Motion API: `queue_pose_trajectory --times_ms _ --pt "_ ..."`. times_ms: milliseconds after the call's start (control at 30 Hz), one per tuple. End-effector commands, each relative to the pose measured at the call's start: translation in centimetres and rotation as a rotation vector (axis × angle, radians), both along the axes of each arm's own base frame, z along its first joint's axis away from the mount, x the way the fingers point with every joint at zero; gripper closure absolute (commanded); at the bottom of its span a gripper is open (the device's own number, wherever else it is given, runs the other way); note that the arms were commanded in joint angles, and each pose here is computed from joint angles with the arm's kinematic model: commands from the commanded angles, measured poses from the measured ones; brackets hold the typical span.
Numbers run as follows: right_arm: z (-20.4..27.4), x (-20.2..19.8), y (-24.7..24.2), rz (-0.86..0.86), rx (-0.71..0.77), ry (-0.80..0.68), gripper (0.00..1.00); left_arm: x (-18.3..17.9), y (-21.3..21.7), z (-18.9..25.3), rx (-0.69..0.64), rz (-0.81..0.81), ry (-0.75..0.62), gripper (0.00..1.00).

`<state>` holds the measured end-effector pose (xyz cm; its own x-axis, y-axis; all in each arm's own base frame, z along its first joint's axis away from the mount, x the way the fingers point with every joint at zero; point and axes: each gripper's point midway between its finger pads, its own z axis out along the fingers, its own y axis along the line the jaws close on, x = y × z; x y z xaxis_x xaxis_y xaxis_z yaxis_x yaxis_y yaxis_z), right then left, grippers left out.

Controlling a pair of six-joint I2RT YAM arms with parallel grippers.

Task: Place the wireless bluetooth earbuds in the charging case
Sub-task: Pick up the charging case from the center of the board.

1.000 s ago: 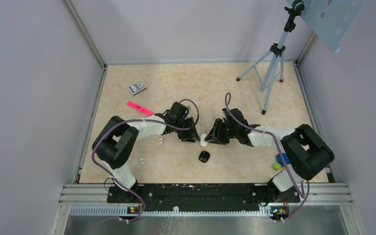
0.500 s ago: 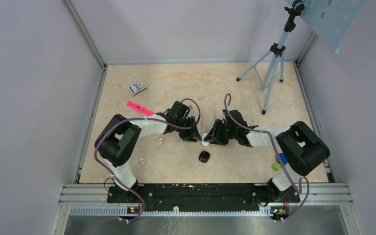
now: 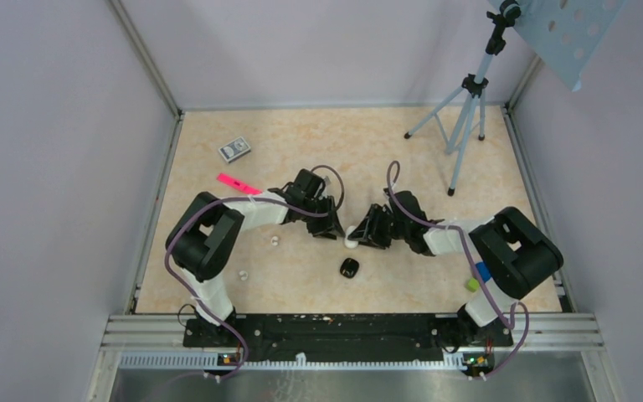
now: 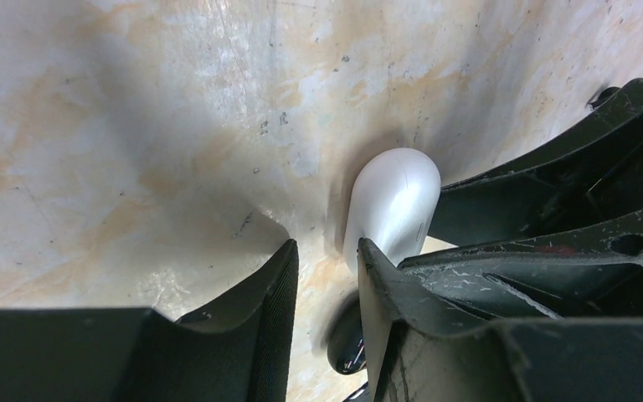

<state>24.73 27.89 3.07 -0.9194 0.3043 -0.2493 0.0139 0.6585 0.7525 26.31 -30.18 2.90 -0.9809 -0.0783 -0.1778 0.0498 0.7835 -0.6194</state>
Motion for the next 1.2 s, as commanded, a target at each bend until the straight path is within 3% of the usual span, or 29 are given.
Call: queue_pose_trajectory --times_ms 0,433,1167 --pt "1.1 0.4 0.6 -0.012 0.051 -0.048 0.59 -0.7 0.6 -2.8 0.090 -0.040 0.023 0.61" --pt "0.9 0.9 0.3 -0.071 0.096 -0.008 0.60 -1.2 0.7 -4.2 0.111 -0.078 0.056 0.60" --pt "2.7 1.9 -1.8 -0.195 0.145 -0.077 0.59 -1.6 1.0 -5.3 0.137 -0.114 0.078 0.58"
